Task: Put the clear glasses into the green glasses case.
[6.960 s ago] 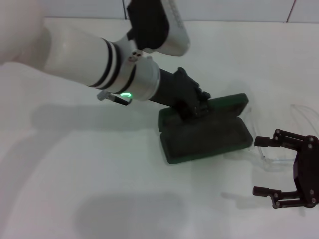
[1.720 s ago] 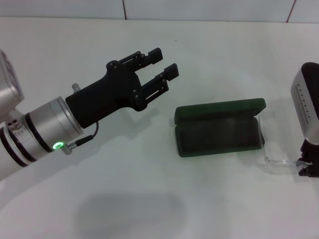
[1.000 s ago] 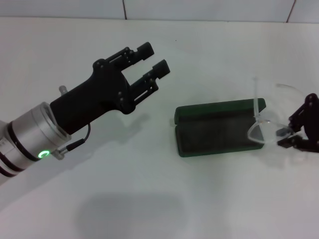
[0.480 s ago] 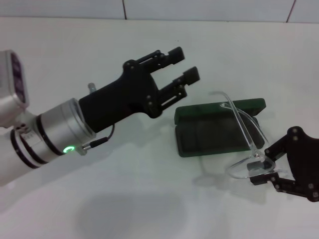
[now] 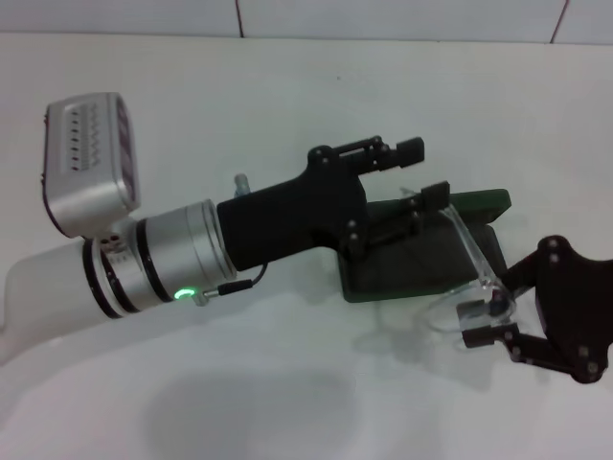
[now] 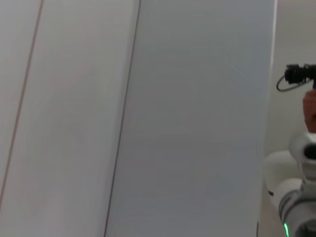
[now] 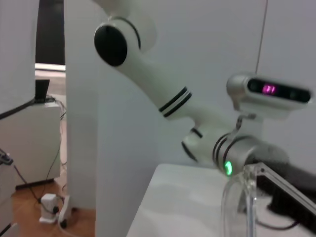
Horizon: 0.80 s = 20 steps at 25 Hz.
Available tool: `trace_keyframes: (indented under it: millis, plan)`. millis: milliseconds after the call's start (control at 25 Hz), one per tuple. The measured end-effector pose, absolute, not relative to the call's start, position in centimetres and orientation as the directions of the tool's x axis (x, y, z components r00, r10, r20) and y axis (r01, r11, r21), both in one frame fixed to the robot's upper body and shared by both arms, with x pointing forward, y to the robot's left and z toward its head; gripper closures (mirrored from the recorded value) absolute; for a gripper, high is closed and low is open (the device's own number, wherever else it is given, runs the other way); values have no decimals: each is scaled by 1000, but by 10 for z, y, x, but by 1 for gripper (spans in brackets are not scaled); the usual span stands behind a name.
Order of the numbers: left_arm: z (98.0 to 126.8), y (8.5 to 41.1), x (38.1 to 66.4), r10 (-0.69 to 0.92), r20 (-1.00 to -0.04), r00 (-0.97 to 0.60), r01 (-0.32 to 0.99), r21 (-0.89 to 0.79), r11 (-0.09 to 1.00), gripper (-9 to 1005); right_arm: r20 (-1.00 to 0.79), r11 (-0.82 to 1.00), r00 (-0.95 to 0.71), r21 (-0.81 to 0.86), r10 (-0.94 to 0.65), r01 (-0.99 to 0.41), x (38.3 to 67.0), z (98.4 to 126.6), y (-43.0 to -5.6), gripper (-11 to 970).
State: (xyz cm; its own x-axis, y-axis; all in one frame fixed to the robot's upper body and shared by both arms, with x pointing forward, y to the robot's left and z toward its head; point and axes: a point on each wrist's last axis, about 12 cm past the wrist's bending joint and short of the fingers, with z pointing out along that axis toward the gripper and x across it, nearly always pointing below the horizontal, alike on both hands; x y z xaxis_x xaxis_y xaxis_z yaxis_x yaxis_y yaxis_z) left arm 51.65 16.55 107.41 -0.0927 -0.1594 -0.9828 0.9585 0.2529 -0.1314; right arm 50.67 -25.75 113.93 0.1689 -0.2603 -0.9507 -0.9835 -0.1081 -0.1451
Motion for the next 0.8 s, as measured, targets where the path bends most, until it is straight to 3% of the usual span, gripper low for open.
trace_keyframes:
  millis: [560,800]
  plan:
    - [1063,162,511,-82,-989,-123,963,-139,231,470,-960,-62,201,-192,-193,-979,507,1145,-261,839]
    - [1066,169,515,-139,-985,-102,943,-140,301,470,-962,-70,182,-171,-202,-983,501,1140,-264,839]
